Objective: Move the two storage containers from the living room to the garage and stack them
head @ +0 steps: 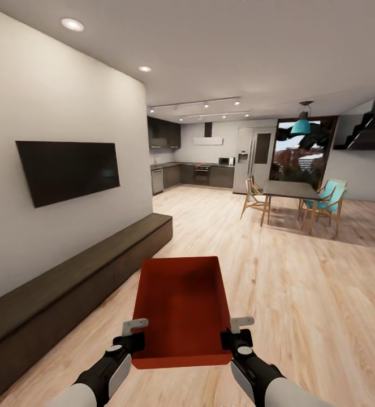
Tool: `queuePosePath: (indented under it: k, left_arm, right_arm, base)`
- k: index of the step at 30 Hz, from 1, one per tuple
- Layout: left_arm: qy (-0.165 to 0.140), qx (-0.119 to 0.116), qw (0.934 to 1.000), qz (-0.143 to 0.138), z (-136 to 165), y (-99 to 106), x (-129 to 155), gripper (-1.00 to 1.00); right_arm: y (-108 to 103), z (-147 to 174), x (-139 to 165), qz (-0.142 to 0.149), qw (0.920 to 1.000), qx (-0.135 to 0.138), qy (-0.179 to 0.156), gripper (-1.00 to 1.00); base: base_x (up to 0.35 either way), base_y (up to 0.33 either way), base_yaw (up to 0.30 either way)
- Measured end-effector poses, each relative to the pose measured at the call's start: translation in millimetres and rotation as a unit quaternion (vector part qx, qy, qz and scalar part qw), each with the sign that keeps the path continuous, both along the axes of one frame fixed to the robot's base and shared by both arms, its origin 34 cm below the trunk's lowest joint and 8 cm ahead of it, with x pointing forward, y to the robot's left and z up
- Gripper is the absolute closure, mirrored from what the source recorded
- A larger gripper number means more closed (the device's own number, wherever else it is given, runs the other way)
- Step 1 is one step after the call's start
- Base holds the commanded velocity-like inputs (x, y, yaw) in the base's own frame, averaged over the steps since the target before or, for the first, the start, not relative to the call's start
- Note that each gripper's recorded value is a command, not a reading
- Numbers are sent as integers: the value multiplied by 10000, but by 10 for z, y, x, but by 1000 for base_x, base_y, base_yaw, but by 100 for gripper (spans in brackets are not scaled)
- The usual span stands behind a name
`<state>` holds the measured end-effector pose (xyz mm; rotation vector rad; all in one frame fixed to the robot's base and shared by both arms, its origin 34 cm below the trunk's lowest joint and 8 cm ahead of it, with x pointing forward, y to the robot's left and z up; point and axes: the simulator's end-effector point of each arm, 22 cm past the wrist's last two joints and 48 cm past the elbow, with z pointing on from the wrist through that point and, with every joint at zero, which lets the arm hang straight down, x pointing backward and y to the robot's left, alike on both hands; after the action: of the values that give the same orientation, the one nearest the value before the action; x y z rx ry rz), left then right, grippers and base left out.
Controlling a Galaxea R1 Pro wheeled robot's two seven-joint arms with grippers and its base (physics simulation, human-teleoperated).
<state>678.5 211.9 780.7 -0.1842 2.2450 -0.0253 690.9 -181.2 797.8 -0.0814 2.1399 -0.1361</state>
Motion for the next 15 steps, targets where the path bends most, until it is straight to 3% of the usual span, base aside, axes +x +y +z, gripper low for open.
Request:
queuePosePath:
  k: [12,15]
  left_arm:
    - [3,1,10000,-2,-2,0,-1,100]
    - [2,2,10000,-1,-2,1,-1,100]
  right_arm:
    - [0,-2,-2,-1,10000,1,3,100]
    - [1,-2,-1,0,10000,1,2,100]
  base:
    - [0,0,-288]
    - [0,0,-94]
